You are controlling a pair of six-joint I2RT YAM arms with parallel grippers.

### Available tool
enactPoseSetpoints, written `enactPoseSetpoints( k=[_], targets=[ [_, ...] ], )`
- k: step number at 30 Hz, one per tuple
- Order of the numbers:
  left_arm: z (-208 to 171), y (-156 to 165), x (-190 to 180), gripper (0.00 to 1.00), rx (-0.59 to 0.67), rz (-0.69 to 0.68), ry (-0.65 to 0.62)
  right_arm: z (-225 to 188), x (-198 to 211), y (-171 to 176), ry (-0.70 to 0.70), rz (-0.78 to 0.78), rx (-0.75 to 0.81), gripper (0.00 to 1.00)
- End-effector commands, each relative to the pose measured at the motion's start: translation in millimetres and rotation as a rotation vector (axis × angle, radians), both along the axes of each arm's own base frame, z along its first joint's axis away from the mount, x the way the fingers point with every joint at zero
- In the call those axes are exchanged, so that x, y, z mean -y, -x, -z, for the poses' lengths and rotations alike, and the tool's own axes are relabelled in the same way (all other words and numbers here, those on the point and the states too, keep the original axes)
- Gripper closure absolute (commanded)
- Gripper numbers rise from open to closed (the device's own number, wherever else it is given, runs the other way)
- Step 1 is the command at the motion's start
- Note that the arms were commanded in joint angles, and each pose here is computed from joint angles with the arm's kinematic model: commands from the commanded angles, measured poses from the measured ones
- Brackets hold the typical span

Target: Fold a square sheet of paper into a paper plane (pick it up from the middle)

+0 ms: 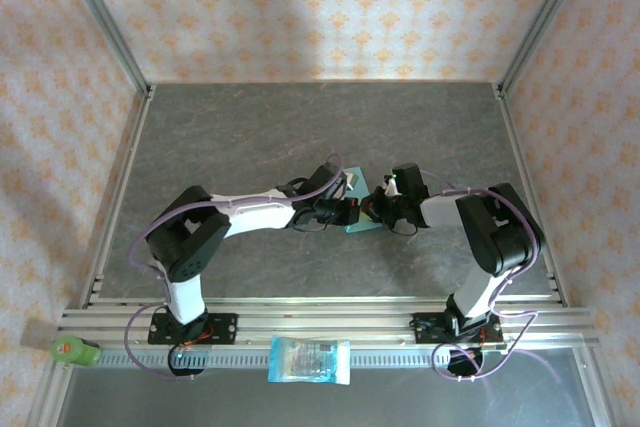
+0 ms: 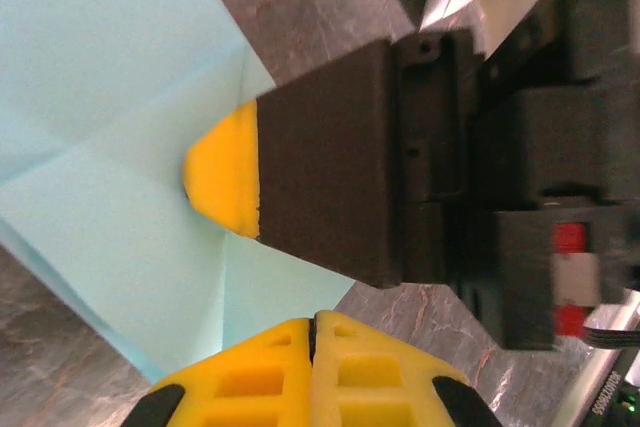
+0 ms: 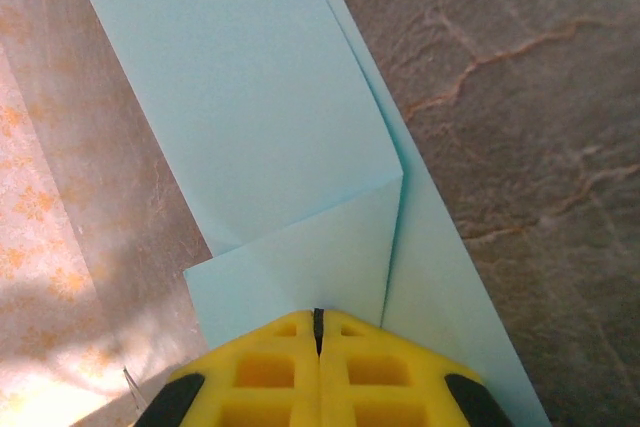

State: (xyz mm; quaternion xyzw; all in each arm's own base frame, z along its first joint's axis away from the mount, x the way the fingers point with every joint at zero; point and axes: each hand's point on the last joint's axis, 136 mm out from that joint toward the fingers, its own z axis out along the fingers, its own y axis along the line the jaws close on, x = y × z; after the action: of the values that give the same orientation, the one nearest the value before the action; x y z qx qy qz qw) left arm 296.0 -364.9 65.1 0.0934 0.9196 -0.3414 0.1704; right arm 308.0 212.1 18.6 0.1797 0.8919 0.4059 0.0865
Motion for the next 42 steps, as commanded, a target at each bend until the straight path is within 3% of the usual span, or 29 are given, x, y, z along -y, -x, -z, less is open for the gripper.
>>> enactPoseSetpoints(
  k=[1, 14, 23, 42],
  targets=[
    [5, 1, 8, 1.00, -0.059, 0.010, 0.065, 38, 21, 27, 0.118, 0.037, -0.129, 1.00],
    [15, -8, 4, 1.00, -0.101, -0.024, 0.099, 41, 22, 29, 0.126, 0.029, -0.133, 1.00],
    [46, -1, -4, 1.00, -0.154, -0.021, 0.023, 41, 22, 29, 0.127, 0.027, -0.134, 1.00],
    [67, 28, -26, 1.00, -0.205, 0.037, -0.053, 46, 24, 33, 0.139, 0.026, -0.145, 1.00]
  ],
)
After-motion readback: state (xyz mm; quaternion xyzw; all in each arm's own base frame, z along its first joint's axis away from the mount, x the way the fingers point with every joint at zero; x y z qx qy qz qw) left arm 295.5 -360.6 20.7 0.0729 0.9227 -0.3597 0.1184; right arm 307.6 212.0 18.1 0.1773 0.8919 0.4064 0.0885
